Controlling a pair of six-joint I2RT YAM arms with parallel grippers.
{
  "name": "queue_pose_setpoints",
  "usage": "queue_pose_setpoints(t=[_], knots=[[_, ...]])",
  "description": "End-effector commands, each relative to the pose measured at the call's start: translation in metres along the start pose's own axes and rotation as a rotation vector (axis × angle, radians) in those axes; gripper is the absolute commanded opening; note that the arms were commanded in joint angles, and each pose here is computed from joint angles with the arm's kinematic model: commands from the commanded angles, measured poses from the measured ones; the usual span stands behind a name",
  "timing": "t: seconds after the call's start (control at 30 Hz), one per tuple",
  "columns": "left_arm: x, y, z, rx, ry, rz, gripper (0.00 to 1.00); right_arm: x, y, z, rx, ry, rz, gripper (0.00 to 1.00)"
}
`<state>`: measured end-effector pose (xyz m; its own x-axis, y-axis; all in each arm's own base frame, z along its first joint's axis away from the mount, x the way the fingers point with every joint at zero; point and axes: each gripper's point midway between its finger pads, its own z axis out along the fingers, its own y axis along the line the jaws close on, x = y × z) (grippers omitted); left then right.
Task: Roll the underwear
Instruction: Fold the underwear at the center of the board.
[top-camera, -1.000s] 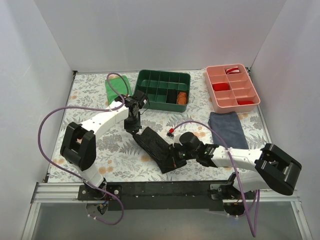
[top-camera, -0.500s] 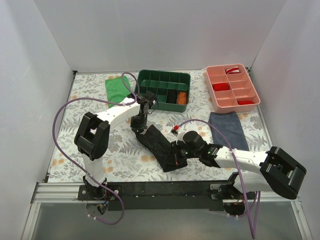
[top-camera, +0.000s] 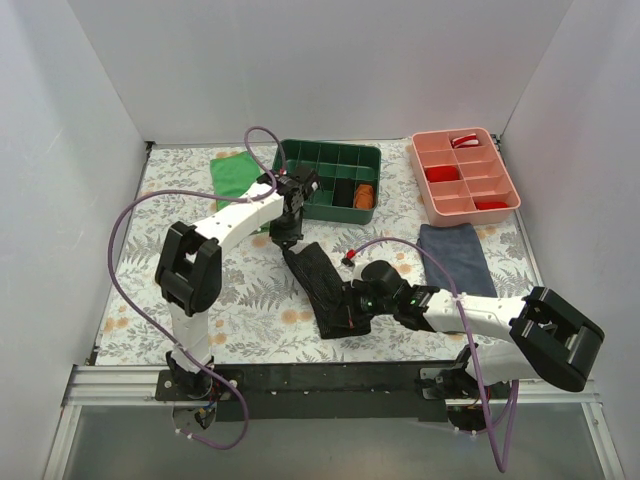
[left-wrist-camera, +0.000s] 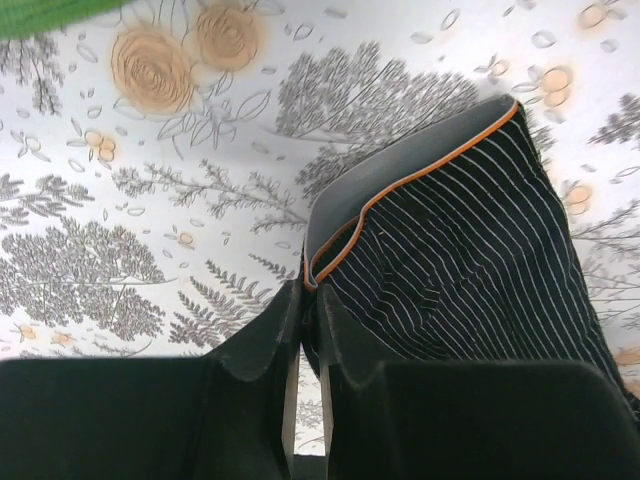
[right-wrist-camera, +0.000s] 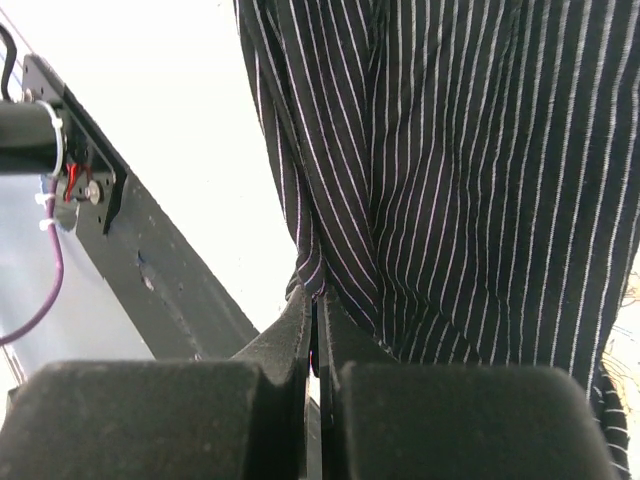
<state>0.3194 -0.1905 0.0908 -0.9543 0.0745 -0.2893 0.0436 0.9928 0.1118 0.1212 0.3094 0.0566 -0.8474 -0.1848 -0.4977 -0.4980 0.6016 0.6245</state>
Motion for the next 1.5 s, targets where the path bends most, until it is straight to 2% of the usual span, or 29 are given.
queue_pose_setpoints(t=[0.0,0.13,0.37,0.77,1.03,1.23,1.47], knots=[[-0.019,-0.005,0.000,-0.017,-0.022,0.038,0.00,-0.002,-0.003,0.001,0.027,-0.005,0.037,0.01],[-0.019,-0.010,0.010,-0.039,0.006,0.069,0.00,-0.001,-0.009,0.002,0.052,-0.024,0.056,0.01],[-0.029,-0.032,0.008,-0.032,-0.025,0.100,0.00,0.002,-0.027,-0.001,0.114,-0.075,0.132,0.01],[-0.046,-0.079,0.002,0.089,-0.095,0.091,0.00,0.008,-0.029,0.000,0.095,-0.073,0.177,0.01],[-0.044,-0.095,0.011,0.106,-0.104,0.102,0.00,0.014,-0.033,0.001,0.100,-0.076,0.234,0.01],[-0.055,-0.117,0.008,0.186,-0.150,0.088,0.00,0.014,-0.034,-0.002,0.084,-0.116,0.280,0.01],[-0.063,-0.131,0.010,0.221,-0.172,0.080,0.00,0.015,-0.033,0.000,0.082,-0.105,0.294,0.01]])
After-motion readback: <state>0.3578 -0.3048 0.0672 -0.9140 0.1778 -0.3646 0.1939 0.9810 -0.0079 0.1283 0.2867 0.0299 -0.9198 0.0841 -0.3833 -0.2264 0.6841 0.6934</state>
